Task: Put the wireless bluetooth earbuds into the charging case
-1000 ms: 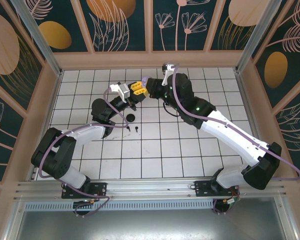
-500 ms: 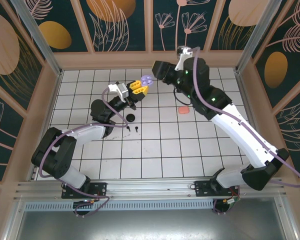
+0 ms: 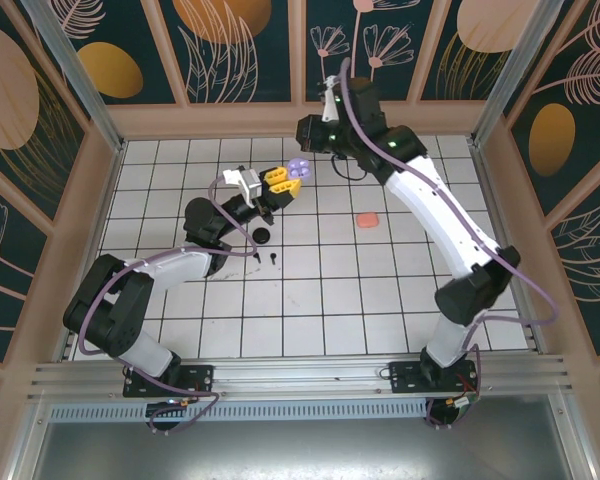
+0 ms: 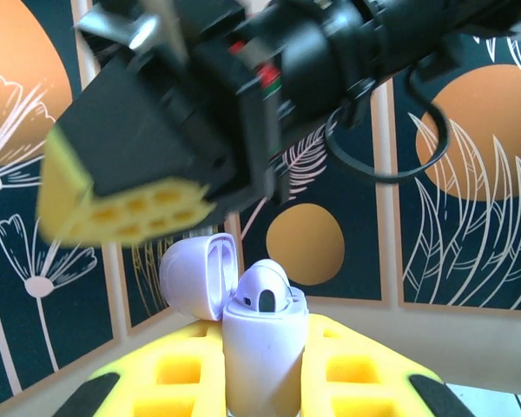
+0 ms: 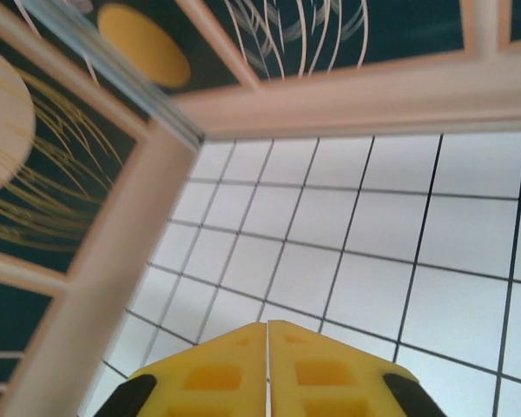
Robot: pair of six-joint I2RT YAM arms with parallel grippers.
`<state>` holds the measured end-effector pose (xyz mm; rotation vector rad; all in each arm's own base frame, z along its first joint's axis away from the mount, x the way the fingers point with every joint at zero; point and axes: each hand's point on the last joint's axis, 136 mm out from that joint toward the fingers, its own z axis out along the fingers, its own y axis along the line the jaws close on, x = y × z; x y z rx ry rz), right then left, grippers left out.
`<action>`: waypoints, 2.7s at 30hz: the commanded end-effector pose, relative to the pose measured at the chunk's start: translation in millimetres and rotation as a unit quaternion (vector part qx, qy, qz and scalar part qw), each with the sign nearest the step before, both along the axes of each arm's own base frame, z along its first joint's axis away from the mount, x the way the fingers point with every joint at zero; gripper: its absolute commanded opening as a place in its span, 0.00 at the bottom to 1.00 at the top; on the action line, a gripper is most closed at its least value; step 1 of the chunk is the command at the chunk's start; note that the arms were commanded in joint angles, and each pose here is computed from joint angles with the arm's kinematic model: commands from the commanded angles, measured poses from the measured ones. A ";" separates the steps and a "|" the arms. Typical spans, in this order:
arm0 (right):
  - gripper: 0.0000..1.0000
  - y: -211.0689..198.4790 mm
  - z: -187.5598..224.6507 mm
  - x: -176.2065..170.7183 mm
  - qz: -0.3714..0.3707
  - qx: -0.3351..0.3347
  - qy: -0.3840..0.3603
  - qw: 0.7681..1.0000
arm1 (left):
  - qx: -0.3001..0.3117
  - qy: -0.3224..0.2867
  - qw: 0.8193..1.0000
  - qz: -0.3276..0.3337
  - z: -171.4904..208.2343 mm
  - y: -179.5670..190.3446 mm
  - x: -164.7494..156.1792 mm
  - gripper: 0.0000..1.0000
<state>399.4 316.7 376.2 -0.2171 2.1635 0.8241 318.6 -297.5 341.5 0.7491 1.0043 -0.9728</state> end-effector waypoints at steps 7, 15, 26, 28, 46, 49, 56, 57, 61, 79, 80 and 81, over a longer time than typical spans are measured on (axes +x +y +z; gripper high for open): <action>0.00 2.4 -27.2 -69.0 0.068 -0.056 0.052 0.995 | 0.003 0.026 1.000 0.004 -3.7 -3.9 6.8 0.00; 0.07 -89.5 -1.2 -54.9 -0.101 0.043 0.005 0.994 | -0.013 0.082 0.996 0.007 -10.1 -4.8 19.7 0.00; 0.43 -174.0 -89.5 -66.7 -0.229 0.029 0.032 0.972 | -0.003 0.461 0.886 0.043 -132.6 -55.2 99.8 0.00; 0.49 -178.6 -103.4 -69.0 -0.234 0.022 0.038 0.971 | 0.008 0.515 0.854 0.073 -163.1 -66.8 109.3 0.00; 0.54 -188.9 -118.8 -67.3 -0.229 0.002 0.040 0.973 | 0.004 0.676 0.714 0.182 -283.3 -130.3 112.9 0.07; 0.54 -188.3 -114.7 -66.9 -0.225 0.001 0.036 0.974 | 0.015 0.679 0.707 0.194 -292.4 -132.7 113.0 0.14; 0.60 -184.0 -99.6 -65.4 -0.213 0.009 0.026 0.977 | 0.036 0.680 0.696 0.228 -310.3 -124.1 109.6 0.33; 0.61 -183.2 -98.5 -65.3 -0.211 0.010 0.026 0.977 | 0.040 0.679 0.695 0.233 -312.2 -122.9 109.4 0.35; 0.63 -182.0 -94.7 -65.2 -0.208 0.012 0.025 0.978 | 0.052 0.675 0.697 0.236 -316.3 -121.0 107.7 0.47; 0.68 -180.9 -99.3 -68.0 -0.205 0.002 0.046 0.978 | 0.045 0.465 0.823 0.323 -149.7 -49.8 105.7 0.68; 0.68 -175.2 -106.1 -67.4 -0.194 0.001 0.054 0.979 | 0.044 0.446 0.830 0.331 -136.3 -42.3 103.3 0.69; 0.68 -168.7 -112.0 -66.5 -0.182 -0.001 0.060 0.981 | 0.044 0.430 0.835 0.339 -125.5 -35.3 101.3 0.69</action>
